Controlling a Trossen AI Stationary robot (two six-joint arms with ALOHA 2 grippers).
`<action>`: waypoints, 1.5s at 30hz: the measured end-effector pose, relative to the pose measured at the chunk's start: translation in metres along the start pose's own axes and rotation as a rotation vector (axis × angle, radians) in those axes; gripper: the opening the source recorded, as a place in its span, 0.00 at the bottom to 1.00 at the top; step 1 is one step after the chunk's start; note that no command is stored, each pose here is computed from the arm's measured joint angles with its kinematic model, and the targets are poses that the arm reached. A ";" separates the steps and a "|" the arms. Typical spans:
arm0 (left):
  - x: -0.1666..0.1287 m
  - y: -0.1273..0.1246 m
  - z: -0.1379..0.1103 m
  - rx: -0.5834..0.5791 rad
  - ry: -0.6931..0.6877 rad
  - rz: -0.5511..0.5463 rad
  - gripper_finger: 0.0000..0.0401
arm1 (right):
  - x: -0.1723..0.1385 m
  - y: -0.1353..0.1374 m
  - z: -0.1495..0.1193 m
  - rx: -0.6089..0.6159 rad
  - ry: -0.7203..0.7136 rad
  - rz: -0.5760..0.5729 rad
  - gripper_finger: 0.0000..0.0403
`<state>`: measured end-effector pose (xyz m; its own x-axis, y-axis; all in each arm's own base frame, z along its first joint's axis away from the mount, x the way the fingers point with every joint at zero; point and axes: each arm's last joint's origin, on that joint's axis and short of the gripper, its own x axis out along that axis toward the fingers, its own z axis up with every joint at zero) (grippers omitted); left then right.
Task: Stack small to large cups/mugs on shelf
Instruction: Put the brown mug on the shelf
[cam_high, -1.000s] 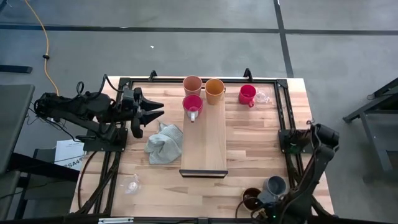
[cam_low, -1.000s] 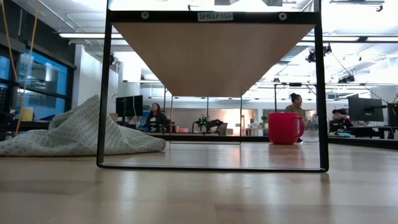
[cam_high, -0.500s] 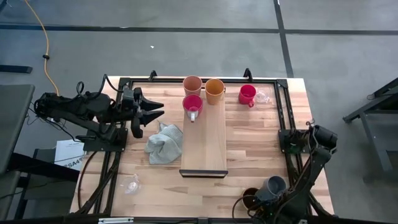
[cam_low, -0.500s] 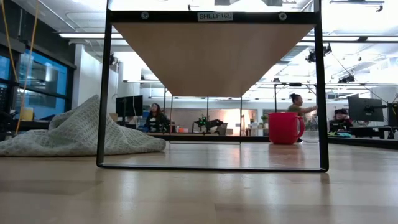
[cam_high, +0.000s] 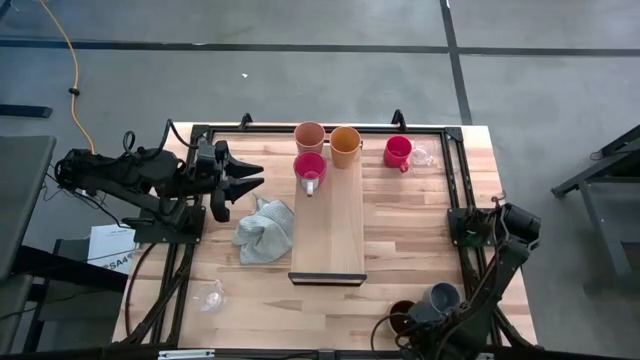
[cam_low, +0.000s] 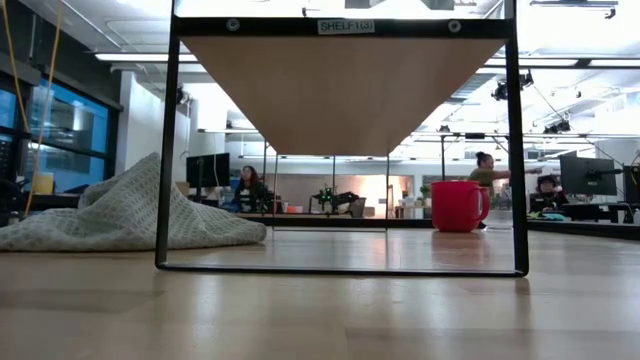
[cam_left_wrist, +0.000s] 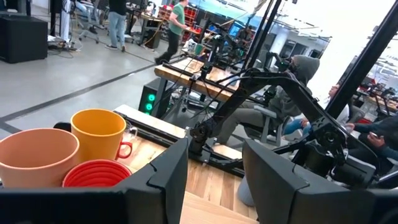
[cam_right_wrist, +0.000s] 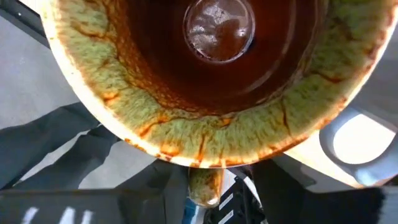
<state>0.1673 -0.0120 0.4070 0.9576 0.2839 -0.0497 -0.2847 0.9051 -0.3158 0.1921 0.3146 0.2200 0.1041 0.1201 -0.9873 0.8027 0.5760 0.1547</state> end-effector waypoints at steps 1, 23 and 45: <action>0.000 0.000 0.000 0.001 0.000 0.000 0.35 | 0.000 0.000 0.001 -0.003 -0.001 -0.002 0.39; 0.000 0.000 0.000 0.003 0.000 -0.001 0.35 | -0.084 0.030 -0.001 -0.336 0.042 0.165 0.06; -0.004 -0.002 0.010 0.014 -0.023 -0.009 0.35 | -0.206 0.005 0.199 -0.403 -0.463 0.053 0.06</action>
<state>0.1636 -0.0116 0.4171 0.9589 0.2826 -0.0251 -0.2767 0.9120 -0.3029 0.2920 0.1318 0.4166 0.4541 -0.1545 -0.8775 0.5140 0.8499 0.1163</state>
